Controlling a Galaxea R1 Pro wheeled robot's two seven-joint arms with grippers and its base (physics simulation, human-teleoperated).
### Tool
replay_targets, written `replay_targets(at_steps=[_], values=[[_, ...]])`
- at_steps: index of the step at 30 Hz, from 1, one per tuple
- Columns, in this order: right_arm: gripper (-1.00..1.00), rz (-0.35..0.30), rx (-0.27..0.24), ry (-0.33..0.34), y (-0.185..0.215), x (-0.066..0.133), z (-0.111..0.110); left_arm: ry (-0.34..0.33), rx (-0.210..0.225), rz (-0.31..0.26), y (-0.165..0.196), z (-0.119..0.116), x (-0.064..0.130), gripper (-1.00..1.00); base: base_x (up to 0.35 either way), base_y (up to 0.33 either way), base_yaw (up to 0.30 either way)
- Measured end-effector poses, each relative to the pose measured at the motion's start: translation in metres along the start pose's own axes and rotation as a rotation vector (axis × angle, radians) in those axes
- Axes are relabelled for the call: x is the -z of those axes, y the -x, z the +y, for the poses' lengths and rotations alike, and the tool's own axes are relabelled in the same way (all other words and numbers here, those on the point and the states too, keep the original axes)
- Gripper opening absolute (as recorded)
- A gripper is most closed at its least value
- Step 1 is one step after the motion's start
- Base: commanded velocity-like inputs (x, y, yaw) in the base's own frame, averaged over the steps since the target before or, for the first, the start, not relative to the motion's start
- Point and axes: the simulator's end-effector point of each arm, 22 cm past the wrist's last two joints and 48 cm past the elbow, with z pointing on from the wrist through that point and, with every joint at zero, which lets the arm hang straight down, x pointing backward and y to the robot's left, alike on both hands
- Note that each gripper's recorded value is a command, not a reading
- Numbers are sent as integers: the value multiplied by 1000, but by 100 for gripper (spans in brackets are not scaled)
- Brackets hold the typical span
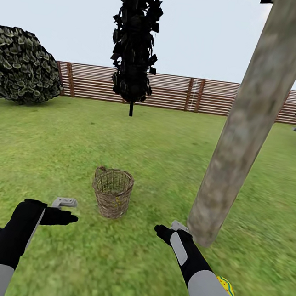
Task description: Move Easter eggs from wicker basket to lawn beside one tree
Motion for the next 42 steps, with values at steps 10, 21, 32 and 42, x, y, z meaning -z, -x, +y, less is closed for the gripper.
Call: replay_targets(at_steps=[10,21,32,42], values=[[100,11,-2,-5,7,9,5,-2,1,13,9,-2,9,100,0,0,0],[100,22,-4,-11,15,19,10,-1,3,27,18,-3,20,100,0,0,0],[100,-19,-6,-14,35,32,18,-2,3,32,30,-4,34,100,0,0,2],[100,-23,-4,-13,43,41,23,-2,3,32,37,-5,44,100,0,0,233]])
